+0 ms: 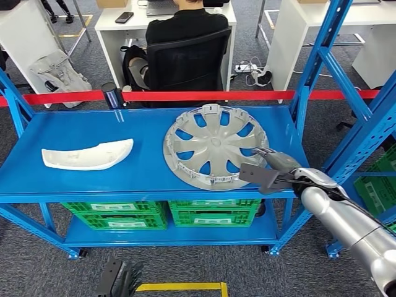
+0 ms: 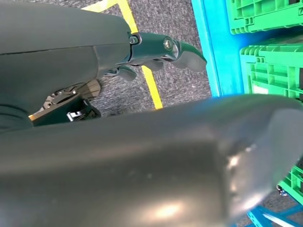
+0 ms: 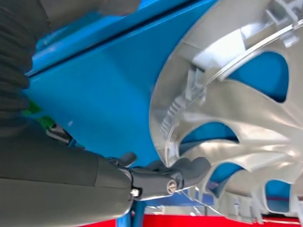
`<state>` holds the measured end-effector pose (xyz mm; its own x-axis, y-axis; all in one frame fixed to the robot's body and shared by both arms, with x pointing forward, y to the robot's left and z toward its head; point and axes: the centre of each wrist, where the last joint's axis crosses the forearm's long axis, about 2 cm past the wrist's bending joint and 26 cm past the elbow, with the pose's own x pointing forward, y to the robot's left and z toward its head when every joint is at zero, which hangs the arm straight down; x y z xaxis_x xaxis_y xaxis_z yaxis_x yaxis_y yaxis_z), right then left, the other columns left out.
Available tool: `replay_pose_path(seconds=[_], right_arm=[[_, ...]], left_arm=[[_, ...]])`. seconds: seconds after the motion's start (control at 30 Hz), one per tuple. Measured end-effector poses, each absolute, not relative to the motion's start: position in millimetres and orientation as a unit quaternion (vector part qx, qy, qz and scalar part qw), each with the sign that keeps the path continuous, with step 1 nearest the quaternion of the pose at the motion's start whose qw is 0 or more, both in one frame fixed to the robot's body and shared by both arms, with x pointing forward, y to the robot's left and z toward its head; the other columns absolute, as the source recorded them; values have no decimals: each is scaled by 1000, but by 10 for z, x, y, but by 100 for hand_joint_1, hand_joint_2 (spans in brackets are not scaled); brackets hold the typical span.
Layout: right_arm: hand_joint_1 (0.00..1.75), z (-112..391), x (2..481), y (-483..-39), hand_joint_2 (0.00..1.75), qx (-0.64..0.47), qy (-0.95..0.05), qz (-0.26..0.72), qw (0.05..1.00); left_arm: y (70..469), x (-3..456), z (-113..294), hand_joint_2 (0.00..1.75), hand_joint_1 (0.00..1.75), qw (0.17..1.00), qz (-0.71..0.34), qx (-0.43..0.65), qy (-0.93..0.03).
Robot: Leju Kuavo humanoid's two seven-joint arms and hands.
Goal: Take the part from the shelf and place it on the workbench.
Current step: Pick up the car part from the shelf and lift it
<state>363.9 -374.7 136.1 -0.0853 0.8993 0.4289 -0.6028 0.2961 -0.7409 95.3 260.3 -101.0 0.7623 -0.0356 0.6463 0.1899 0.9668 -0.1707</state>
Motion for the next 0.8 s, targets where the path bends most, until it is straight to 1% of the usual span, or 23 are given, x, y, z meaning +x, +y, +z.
replay_pose_path(seconds=[0.4, 0.6, 0.8], right_arm=[[0, 1579, 3876, -3803, 175, -172, -449, 588, 650], [0, 1672, 3995, -3804, 175, -162, -437, 604, 646], [0, 1638, 4007, -3766, 175, -124, -430, 615, 649]], left_arm=[[2591, 976, -1004, 0, 0, 931, -68, -117, -340], [2591, 978, -1003, 0, 0, 931, -64, -117, -340], [2590, 979, -1003, 0, 0, 931, -65, -117, -340]])
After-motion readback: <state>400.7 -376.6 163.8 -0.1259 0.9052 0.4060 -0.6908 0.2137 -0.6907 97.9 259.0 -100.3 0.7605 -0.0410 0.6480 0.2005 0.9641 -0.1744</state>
